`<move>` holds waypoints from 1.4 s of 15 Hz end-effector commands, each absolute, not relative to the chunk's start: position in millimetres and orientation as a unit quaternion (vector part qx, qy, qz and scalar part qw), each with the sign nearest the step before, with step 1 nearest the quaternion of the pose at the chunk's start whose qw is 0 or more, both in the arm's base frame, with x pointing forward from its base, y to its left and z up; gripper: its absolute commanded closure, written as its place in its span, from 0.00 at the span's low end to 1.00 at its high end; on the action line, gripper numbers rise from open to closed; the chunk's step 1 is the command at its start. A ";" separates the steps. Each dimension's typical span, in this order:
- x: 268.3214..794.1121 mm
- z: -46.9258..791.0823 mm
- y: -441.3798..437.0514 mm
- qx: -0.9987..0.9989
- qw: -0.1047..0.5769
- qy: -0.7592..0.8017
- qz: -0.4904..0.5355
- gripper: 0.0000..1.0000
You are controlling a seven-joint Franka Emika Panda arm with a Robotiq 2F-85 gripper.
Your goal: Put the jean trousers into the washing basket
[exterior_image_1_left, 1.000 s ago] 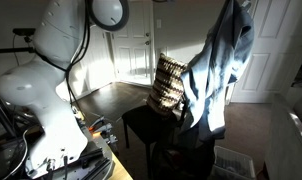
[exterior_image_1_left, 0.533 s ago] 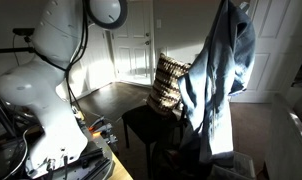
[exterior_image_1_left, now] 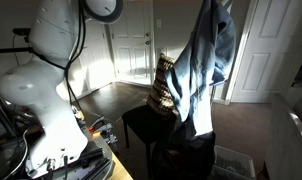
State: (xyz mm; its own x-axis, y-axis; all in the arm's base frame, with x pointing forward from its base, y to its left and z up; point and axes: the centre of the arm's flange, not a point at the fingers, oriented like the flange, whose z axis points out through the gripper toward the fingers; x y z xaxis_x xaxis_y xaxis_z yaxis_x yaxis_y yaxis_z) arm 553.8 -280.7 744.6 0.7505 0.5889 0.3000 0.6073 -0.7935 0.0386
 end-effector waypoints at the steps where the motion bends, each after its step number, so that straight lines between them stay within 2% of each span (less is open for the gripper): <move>1: 500.8 710.4 -240.9 -0.933 0.034 -0.338 -0.120 1.00; 4: 511.6 708.3 -228.6 -0.930 0.054 -0.345 -0.115 1.00; 5: 551.6 739.4 -260.0 -0.932 0.058 -0.338 -0.116 1.00; 14: 558.4 727.9 -262.9 -0.933 0.065 -0.338 -0.110 1.00; 21: 573.2 694.0 -210.2 -0.922 0.070 -0.364 -0.108 1.00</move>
